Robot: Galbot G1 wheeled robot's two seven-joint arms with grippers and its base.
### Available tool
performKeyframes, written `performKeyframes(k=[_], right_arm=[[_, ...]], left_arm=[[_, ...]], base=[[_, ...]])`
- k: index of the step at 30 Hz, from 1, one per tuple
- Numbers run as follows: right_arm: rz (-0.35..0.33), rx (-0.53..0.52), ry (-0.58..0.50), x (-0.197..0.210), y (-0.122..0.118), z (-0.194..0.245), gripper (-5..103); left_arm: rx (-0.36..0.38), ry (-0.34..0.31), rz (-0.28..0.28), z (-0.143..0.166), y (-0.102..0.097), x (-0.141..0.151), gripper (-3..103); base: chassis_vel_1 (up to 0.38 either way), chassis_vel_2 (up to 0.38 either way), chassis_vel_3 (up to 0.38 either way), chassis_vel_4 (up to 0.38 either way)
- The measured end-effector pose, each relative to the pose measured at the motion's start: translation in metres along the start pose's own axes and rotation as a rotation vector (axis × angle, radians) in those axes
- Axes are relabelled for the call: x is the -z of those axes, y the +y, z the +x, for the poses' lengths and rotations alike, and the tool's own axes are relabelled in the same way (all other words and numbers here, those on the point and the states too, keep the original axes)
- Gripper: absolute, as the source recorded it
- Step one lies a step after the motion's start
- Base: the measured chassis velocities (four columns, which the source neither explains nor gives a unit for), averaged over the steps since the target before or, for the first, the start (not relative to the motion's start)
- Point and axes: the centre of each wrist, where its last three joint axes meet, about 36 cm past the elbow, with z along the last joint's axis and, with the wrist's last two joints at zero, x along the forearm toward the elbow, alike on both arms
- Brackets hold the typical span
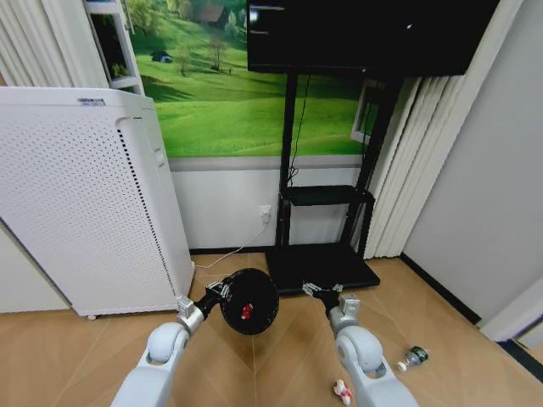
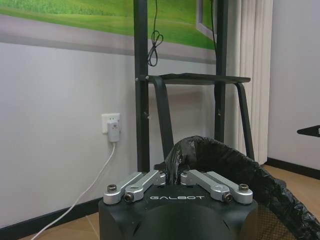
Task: Pick up the trash bin and place the garbage on the floor into it.
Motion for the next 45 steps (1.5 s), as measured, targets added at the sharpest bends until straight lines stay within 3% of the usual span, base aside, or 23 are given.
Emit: performKeyframes(k=[15, 20, 45], right_arm=[[-0.011, 0.042, 0.006, -0.002, 0.005, 0.002, 100], [0.016, 0.077, 0.024, -0.018, 0.010, 0.005, 100], [0.031, 0.117, 0.068, -0.036, 0.022, 0.012, 100]], left_arm=[[0.003, 0.002, 0.000, 0.004, -0.005, 0.002, 7], [0.006, 0.006, 0.005, 0.001, -0.006, 0.001, 7], [0.012, 0.014, 0.005, 0.000, 0.001, -0.002, 7]], base=[[-0.221, -0.216, 0.220, 0.208], [-0.171, -0.179, 0.151, 0.158], [0.046, -0.039, -0.050, 0.036]])
